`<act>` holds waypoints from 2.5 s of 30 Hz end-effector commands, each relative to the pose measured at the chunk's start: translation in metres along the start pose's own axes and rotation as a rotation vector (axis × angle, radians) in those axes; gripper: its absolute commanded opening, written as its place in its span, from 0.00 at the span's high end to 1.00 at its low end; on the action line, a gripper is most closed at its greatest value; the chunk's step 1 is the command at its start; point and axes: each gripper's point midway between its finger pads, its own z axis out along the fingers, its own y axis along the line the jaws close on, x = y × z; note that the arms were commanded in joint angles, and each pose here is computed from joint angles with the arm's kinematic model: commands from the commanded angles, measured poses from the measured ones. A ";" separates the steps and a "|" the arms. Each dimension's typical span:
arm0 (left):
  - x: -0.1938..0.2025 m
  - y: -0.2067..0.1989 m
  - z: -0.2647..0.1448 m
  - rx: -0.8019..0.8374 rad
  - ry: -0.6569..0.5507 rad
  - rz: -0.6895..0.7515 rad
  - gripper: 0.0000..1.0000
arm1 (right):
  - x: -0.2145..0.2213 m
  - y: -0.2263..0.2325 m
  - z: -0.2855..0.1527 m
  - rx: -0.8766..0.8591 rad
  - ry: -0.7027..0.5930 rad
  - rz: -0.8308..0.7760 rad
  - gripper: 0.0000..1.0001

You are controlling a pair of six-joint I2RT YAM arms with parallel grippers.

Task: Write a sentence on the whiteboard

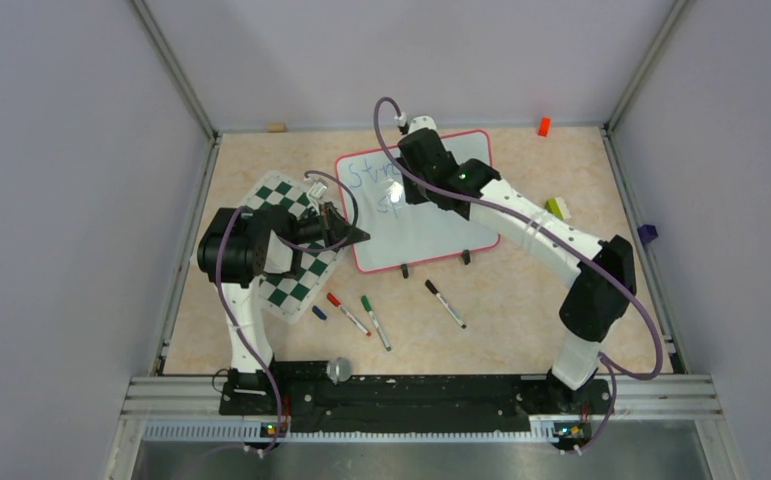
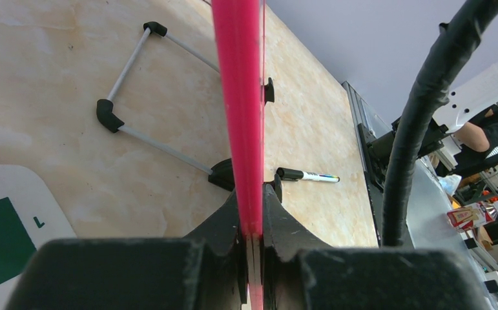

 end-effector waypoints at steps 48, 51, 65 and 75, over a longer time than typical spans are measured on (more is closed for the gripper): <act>-0.027 0.008 -0.007 -0.048 -0.094 0.176 1.00 | 0.001 0.004 -0.029 -0.047 -0.044 0.004 1.00; -0.027 0.009 -0.007 -0.049 -0.095 0.177 1.00 | -0.001 0.004 -0.028 -0.047 -0.047 0.003 1.00; -0.026 0.009 -0.007 -0.049 -0.094 0.175 1.00 | -0.006 0.004 -0.021 -0.026 -0.058 -0.008 1.00; -0.026 0.008 -0.007 -0.048 -0.094 0.177 1.00 | -0.010 0.009 -0.008 -0.024 -0.053 -0.029 1.00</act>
